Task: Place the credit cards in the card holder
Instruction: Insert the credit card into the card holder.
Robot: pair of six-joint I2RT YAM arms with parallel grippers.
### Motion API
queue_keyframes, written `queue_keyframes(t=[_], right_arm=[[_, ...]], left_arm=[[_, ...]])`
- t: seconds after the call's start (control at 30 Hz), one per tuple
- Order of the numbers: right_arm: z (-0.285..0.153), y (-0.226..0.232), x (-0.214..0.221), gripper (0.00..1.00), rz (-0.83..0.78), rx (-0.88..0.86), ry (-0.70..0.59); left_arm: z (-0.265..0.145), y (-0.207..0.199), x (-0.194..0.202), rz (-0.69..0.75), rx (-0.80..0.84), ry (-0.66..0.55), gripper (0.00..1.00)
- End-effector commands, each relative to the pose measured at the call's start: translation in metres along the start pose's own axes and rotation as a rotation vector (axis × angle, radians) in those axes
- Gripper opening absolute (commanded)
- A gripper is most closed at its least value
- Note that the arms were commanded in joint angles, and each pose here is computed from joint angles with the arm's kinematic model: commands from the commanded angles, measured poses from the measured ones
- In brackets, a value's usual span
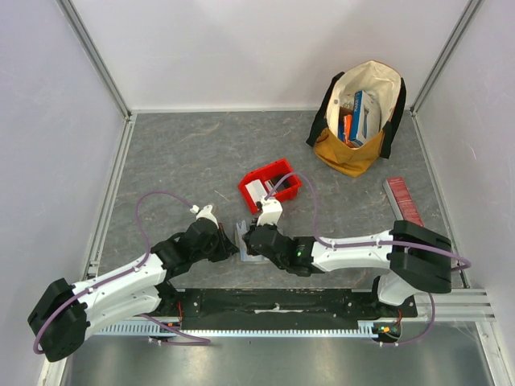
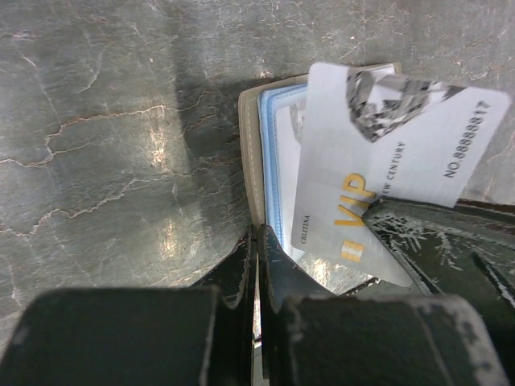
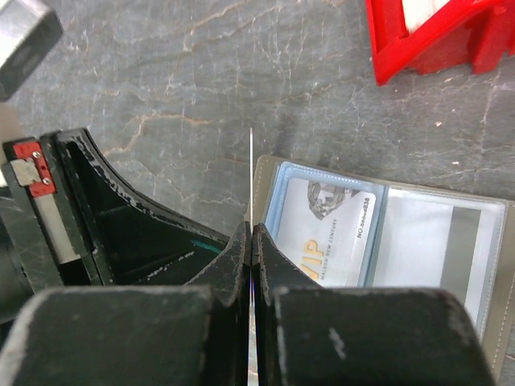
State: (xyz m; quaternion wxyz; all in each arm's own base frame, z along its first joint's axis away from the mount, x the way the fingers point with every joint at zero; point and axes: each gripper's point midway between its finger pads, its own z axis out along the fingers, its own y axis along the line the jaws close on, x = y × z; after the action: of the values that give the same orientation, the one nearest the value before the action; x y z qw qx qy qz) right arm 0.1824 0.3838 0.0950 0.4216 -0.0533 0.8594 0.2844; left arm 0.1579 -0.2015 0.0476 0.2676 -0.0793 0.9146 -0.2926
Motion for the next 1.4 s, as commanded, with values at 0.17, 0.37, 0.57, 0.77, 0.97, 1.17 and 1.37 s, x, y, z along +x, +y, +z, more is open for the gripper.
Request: queue_keyframes(t=[0.17, 0.37, 0.57, 0.77, 0.97, 1.17, 1.37], right_arm=[[0.008, 0.006, -0.019, 0.00, 0.033, 0.069, -0.112], [0.010, -0.001, -0.013, 0.00, 0.002, 0.110, -0.105], [0.011, -0.004, -0.006, 0.00, -0.038, 0.141, -0.096], [0.006, -0.007, -0.006, 0.00, -0.110, 0.195, -0.117], [0.000, -0.010, -0.004, 0.00, -0.157, 0.222, -0.120], [-0.003, -0.015, -0.008, 0.00, -0.174, 0.248, -0.126], [-0.009, -0.020, -0.019, 0.00, -0.189, 0.281, -0.155]], left_arm=[[0.000, -0.013, -0.004, -0.009, 0.061, -0.015, 0.02], [0.000, -0.015, -0.004, -0.015, 0.069, -0.017, 0.02], [-0.001, -0.017, -0.005, -0.015, 0.074, -0.017, 0.02], [-0.001, -0.017, -0.005, -0.015, 0.075, -0.015, 0.02], [-0.001, -0.017, -0.005, -0.015, 0.073, -0.016, 0.02], [-0.001, -0.015, -0.005, -0.015, 0.069, -0.016, 0.02], [-0.001, -0.014, -0.004, -0.012, 0.065, -0.016, 0.02]])
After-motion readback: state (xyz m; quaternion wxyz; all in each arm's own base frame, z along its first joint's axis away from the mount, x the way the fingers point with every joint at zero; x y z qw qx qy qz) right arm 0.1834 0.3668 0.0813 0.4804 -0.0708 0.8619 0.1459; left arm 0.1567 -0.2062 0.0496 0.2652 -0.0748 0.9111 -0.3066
